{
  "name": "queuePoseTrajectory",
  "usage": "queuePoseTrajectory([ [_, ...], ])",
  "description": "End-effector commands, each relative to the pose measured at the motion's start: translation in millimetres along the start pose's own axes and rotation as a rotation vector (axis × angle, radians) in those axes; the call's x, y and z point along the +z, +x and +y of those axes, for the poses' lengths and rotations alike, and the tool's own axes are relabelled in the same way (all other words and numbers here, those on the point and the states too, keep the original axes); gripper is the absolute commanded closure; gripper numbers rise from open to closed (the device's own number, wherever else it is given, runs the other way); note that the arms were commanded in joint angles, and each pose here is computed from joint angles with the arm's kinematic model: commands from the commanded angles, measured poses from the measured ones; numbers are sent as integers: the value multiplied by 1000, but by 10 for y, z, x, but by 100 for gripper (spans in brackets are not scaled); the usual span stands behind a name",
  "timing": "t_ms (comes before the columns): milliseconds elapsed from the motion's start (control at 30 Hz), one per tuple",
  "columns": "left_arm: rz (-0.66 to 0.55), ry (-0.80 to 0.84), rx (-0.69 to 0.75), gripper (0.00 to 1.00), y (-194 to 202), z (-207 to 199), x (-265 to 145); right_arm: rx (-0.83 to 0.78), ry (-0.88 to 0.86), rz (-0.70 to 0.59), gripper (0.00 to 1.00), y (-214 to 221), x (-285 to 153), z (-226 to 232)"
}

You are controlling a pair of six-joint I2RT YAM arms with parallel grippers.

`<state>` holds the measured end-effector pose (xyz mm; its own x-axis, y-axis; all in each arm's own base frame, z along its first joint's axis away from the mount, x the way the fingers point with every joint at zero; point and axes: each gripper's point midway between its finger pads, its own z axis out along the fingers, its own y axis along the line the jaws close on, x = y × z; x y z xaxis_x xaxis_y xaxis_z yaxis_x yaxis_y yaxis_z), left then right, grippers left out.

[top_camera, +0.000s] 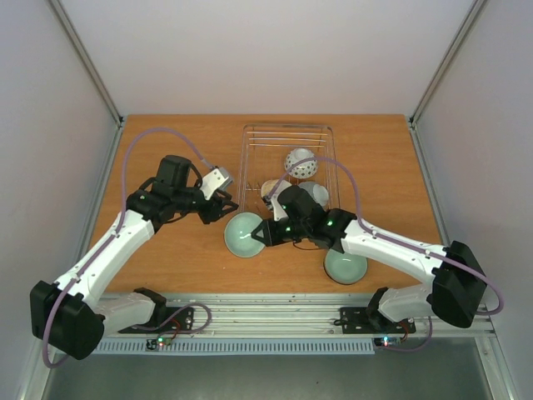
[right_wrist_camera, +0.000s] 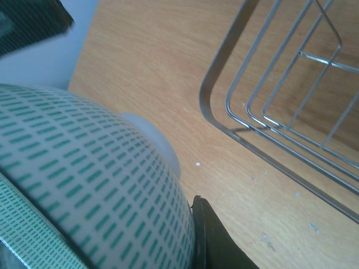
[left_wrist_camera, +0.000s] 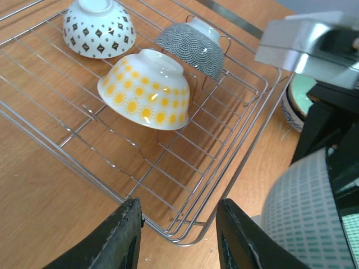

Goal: Load the bowls into the dish rack
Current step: Pick up the bowl from the center of the board.

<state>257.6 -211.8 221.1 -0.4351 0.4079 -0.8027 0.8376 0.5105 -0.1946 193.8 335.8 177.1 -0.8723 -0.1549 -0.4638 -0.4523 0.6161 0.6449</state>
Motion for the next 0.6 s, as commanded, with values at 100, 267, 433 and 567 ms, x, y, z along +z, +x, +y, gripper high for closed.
queuePoseTrajectory([
  [100,-10,-63,17,67,-118,49,-130,-47,82,8,98,-14,-68,8],
  [267,8,-34,12,68,-103,-15,-154,-42,141,0,99,-27,-95,-82],
  [433,22,38,10,70,-102,-153,-184,-41,179,-4,99,-55,-94,-130],
  [567,67,106,-1,70,-2,-269,-166,-46,192,-13,99,-95,-93,-134],
])
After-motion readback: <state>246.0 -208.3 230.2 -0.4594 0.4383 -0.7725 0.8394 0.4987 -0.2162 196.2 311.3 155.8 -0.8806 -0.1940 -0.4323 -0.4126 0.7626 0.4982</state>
